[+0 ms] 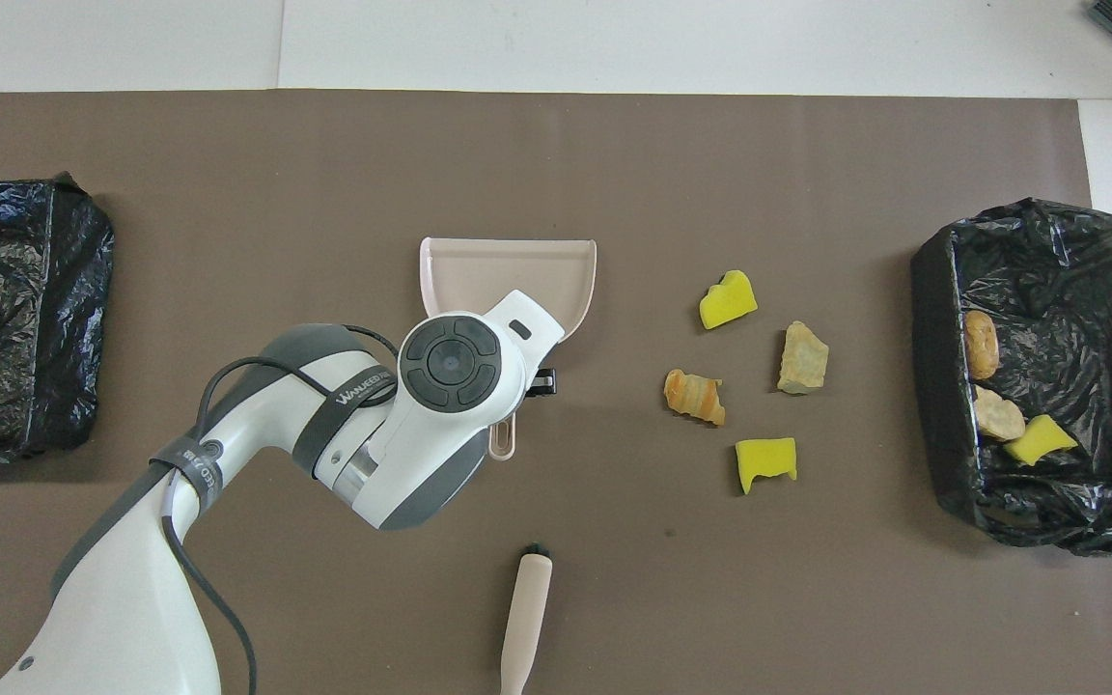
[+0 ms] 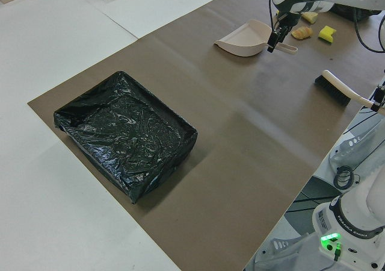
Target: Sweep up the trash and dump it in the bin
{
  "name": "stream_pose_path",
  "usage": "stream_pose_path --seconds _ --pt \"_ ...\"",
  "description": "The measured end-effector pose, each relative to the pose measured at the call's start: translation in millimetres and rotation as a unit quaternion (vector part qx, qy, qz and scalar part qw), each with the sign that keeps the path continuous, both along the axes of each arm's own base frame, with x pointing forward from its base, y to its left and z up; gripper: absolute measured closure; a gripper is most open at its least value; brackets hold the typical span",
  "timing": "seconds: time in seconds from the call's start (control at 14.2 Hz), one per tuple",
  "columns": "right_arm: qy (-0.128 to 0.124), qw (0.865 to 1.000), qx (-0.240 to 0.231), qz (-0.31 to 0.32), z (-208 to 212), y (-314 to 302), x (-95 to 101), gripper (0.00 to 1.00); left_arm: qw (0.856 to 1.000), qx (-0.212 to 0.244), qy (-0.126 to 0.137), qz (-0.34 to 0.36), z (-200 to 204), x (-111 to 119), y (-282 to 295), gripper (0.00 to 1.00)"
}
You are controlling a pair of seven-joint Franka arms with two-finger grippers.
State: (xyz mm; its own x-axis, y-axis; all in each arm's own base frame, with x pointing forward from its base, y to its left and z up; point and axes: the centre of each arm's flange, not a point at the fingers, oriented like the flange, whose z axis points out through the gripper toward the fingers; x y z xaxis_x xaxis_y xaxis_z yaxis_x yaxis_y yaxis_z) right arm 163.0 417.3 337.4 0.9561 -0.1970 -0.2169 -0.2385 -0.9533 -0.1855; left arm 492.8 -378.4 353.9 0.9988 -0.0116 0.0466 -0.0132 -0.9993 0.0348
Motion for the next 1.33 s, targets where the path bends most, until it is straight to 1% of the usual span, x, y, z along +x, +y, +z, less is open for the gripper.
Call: stream_pose_path --seconds 0.07,0.14,0.21,0.35,0.42,0.63,0.84,0.91,1.12,1.19,1.33 --pt "-0.001 1.000 0.001 0.003 -0.6 -1.2 3.2 0.73 1.000 0.000 0.000 0.000 0.0 -0.1 -0.1 0.52" --pt "-0.003 1.000 0.001 0.005 -1.3 -3.4 8.4 0.73 1.000 0.000 0.000 0.000 -0.1 -0.1 -0.1 0.58" --pt "-0.003 1.000 0.000 0.007 -2.2 -6.5 14.5 0.73 1.000 0.000 0.000 0.001 0.0 -0.2 -0.3 0.67" --pt "-0.001 1.000 -0.011 0.013 -0.3 -13.0 28.1 0.73 1.000 0.000 -0.002 0.000 1.4 1.1 0.0 0.67" --pt "-0.002 1.000 -0.024 0.017 4.2 -17.6 38.0 0.73 1.000 0.000 -0.005 -0.008 3.8 2.6 0.5 0.67" --pt "-0.008 0.997 -0.070 0.030 31.8 -42.3 71.4 0.73 0.997 0.013 -0.015 -0.079 21.8 10.0 12.5 0.67" --pt "-0.016 0.993 -0.104 0.055 55.9 -77.2 93.0 0.73 0.985 0.045 -0.015 -0.163 45.4 19.6 44.1 0.67" --pt "-0.019 0.991 -0.117 0.064 60.9 -93.1 104.3 0.73 0.978 0.057 -0.012 -0.198 52.6 23.0 56.7 0.67" --pt "-0.031 0.981 -0.172 0.089 69.0 -152.6 152.4 0.73 0.944 0.074 -0.001 -0.322 60.9 29.2 78.0 0.67" --pt "-0.036 0.975 -0.192 0.104 68.3 -172.7 167.0 0.73 0.929 0.076 0.002 -0.362 59.6 30.2 80.7 0.67" --pt "-0.043 0.962 -0.231 0.138 63.8 -207.9 190.1 0.73 0.901 0.078 0.009 -0.427 57.9 30.7 83.7 0.67"
